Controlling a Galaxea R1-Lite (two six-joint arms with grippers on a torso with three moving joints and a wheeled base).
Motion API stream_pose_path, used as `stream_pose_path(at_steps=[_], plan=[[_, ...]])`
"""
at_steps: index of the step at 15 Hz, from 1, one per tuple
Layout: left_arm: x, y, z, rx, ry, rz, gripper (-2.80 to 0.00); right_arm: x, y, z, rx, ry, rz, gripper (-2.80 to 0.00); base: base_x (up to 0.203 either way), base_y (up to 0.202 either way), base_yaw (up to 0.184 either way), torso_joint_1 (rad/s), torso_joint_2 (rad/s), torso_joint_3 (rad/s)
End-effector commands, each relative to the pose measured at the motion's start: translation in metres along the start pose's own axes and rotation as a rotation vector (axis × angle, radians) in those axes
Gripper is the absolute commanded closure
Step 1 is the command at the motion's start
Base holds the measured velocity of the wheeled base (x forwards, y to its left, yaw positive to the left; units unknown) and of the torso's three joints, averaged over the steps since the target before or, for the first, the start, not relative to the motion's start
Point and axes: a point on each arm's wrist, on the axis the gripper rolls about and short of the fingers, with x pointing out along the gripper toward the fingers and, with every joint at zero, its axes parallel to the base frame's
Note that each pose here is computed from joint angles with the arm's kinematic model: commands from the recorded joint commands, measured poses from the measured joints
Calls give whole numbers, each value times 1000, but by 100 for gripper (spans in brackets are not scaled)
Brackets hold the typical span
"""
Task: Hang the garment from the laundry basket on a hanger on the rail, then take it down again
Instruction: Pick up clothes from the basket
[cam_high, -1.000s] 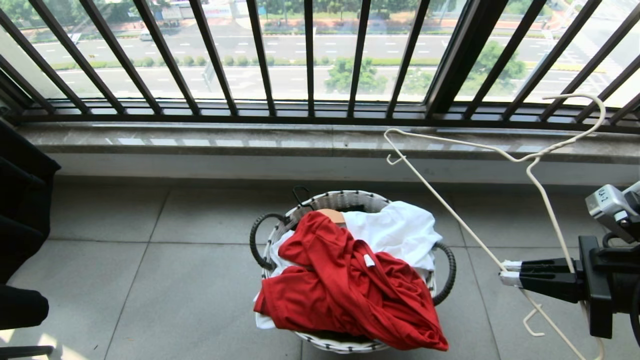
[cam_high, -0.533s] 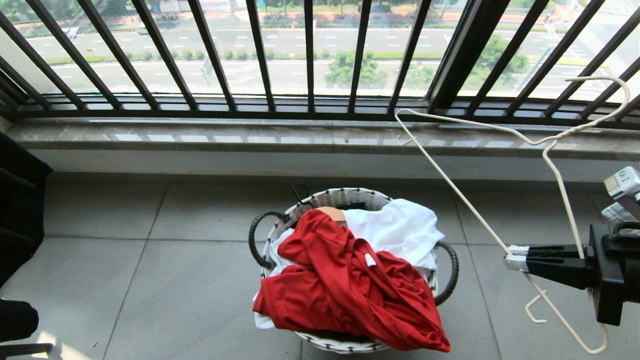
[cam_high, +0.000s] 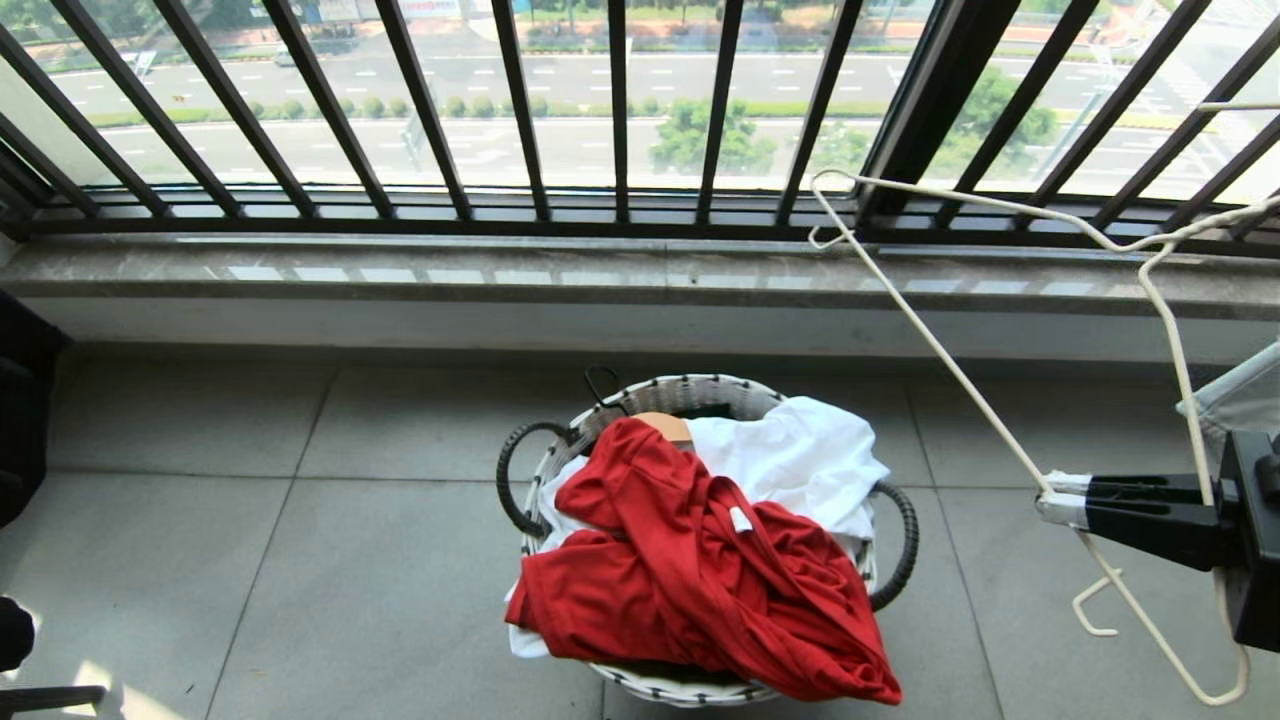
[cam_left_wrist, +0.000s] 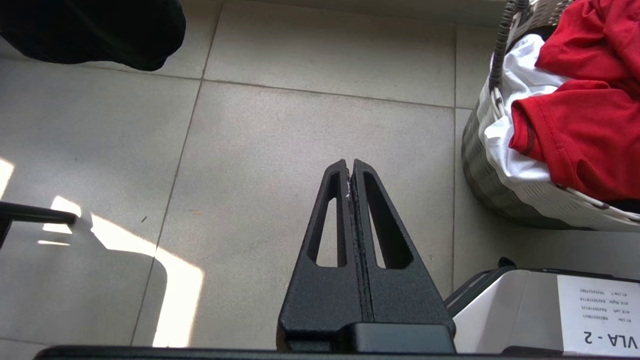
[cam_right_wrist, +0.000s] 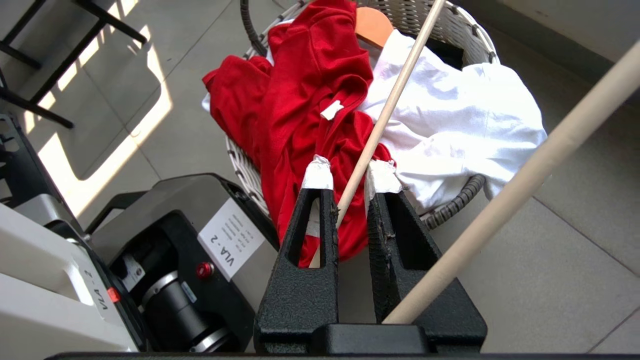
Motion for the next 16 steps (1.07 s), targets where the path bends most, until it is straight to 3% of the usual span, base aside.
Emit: stream_pose_path(at_steps=[1, 5, 8, 11, 13, 16], plan=[[-4, -1, 15, -4, -41, -3, 0, -3, 2, 3, -15, -13, -1, 0, 0, 0, 0, 0, 0, 0], [13, -8, 76, 0, 40, -41, 0, -4, 2, 4, -20, -17, -11, 0, 0, 0, 0, 0, 0, 0], [51, -18, 126, -6, 148, -200, 0, -7, 0, 6, -21, -22, -29, 0, 0, 0, 0, 0, 0, 0], [107, -35, 157, -16, 291, -413, 0, -11, -4, 9, -19, -29, -69, 0, 0, 0, 0, 0, 0, 0], [150, -63, 167, 7, 391, -561, 0, -14, -7, 14, 31, -45, -89, 0, 0, 0, 0, 0, 0, 0], [216, -123, 163, 46, 529, -682, 0, -14, -10, 17, 50, -56, -99, 0, 0, 0, 0, 0, 0, 0]])
